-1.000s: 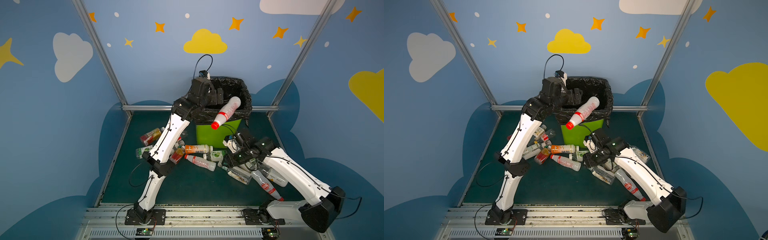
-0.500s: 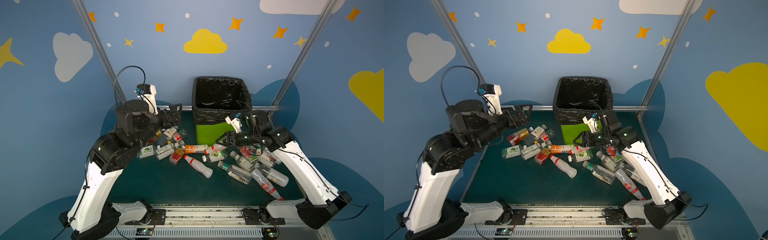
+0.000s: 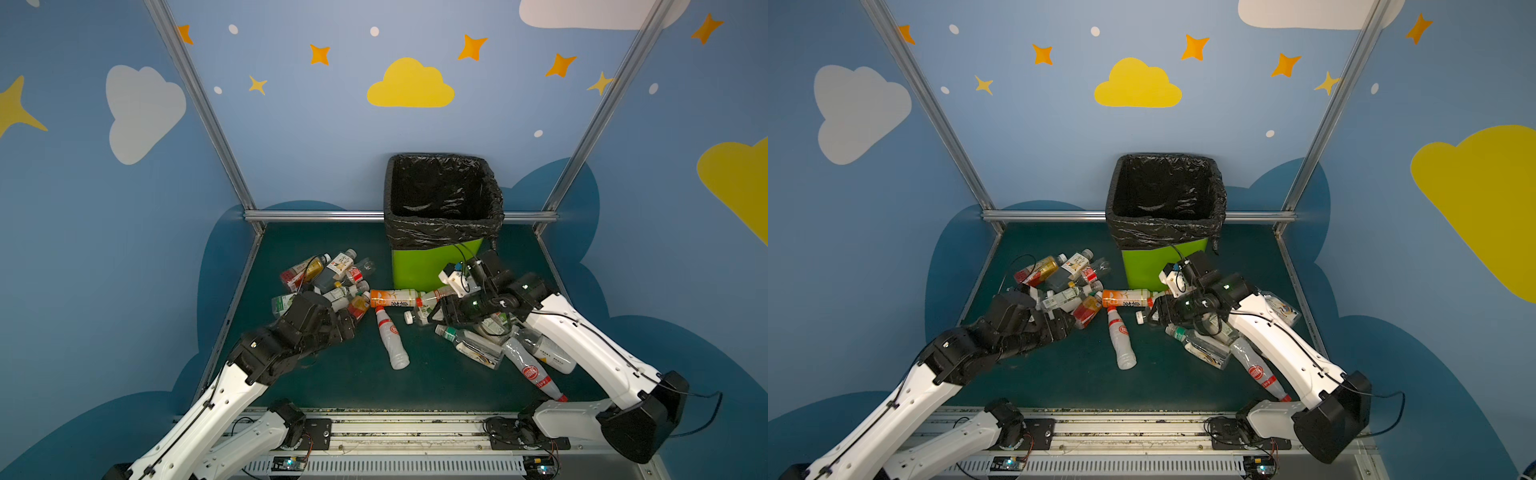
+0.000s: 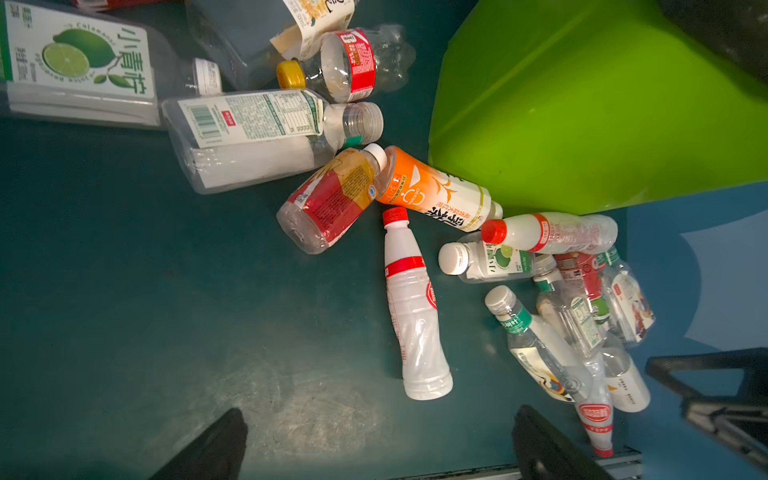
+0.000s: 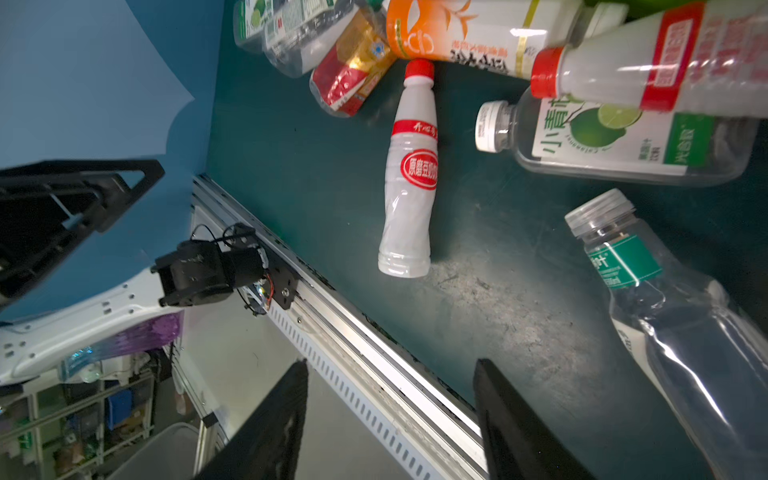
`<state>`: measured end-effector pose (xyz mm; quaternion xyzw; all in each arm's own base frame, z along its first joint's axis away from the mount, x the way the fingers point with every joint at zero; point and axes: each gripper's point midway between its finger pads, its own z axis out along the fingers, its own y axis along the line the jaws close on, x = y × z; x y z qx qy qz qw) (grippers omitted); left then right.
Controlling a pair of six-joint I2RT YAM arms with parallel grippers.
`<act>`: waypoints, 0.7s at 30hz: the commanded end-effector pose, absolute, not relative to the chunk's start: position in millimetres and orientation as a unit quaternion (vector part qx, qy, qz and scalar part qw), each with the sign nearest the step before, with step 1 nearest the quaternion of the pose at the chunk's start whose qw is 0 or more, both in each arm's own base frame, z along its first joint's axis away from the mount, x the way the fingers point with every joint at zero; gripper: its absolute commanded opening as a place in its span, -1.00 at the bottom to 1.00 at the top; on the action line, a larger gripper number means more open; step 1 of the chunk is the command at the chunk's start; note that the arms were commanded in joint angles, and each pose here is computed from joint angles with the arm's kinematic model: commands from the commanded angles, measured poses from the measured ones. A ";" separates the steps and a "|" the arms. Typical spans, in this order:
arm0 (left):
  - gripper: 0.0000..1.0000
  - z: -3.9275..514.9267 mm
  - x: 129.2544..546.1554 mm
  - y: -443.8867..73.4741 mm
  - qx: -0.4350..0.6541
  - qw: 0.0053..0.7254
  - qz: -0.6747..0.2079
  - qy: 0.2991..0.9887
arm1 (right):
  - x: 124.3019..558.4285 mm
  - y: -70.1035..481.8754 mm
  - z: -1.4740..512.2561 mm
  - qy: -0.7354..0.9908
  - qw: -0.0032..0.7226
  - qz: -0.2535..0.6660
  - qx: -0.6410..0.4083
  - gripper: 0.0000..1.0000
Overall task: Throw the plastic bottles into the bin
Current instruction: 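Lower the left gripper back while the right gripper descends on a red-banded white bottle, then close the right gripper on the red-banded white bottle and lift it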
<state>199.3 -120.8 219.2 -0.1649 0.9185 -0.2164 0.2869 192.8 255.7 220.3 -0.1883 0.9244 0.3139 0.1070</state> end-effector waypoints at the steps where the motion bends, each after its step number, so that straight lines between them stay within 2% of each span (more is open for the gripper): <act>1: 1.00 200.3 203.1 -120.6 -0.216 0.280 -0.229 0.907 | 179.8 260.9 208.1 0.928 0.115 0.278 -0.218 0.31; 7: 1.00 170.8 202.9 -119.4 -0.233 0.267 -0.219 0.909 | 177.8 300.2 179.2 0.936 0.110 0.244 -0.229 0.40; 13: 1.00 172.5 199.4 -112.9 -0.223 0.273 -0.204 0.914 | 192.9 316.4 143.4 0.955 0.103 0.165 -0.223 0.40; 21: 1.00 170.5 190.7 -103.3 -0.216 0.277 -0.194 0.916 | 205.2 342.0 107.4 0.958 0.073 0.120 -0.250 0.37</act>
